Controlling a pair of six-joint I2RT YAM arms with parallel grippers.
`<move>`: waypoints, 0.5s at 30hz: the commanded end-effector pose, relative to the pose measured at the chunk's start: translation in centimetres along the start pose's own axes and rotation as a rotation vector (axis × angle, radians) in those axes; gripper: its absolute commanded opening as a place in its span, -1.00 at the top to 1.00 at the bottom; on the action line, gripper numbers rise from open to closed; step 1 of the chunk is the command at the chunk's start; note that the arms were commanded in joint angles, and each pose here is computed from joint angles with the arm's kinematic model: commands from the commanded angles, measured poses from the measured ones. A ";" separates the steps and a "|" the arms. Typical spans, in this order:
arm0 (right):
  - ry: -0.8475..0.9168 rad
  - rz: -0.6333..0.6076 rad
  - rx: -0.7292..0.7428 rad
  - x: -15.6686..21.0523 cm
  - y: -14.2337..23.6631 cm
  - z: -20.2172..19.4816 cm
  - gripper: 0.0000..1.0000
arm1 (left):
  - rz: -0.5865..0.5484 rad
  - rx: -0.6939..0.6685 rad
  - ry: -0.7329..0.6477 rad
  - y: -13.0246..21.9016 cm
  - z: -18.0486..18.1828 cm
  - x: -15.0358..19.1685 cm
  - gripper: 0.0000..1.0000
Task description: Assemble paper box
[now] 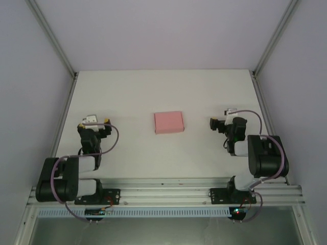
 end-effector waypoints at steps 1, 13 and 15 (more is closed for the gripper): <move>-0.029 -0.011 -0.008 -0.6 -0.2 0.2 -0.98 | -0.095 0.016 -0.004 -0.4 -0.2 -0.1 -0.99; -0.029 -0.006 -0.020 -0.5 -0.2 0.4 -0.97 | -0.028 0.038 -0.023 -2.1 -0.7 0.3 -0.99; -0.028 -0.004 -0.020 -0.4 -0.2 0.4 -0.98 | -0.016 0.041 -0.025 -2.4 -0.8 0.3 -0.99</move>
Point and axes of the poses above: each hand's point on the last joint's axis, 136 mm out from that joint toward the fingers, its own y axis back along the fingers, its own z axis along the line the jaws close on, x = y × z, the point moved 6 cm from there along y, back along the fingers, and after that the axes turned 7 degrees about -y, right-handed, at the moved point
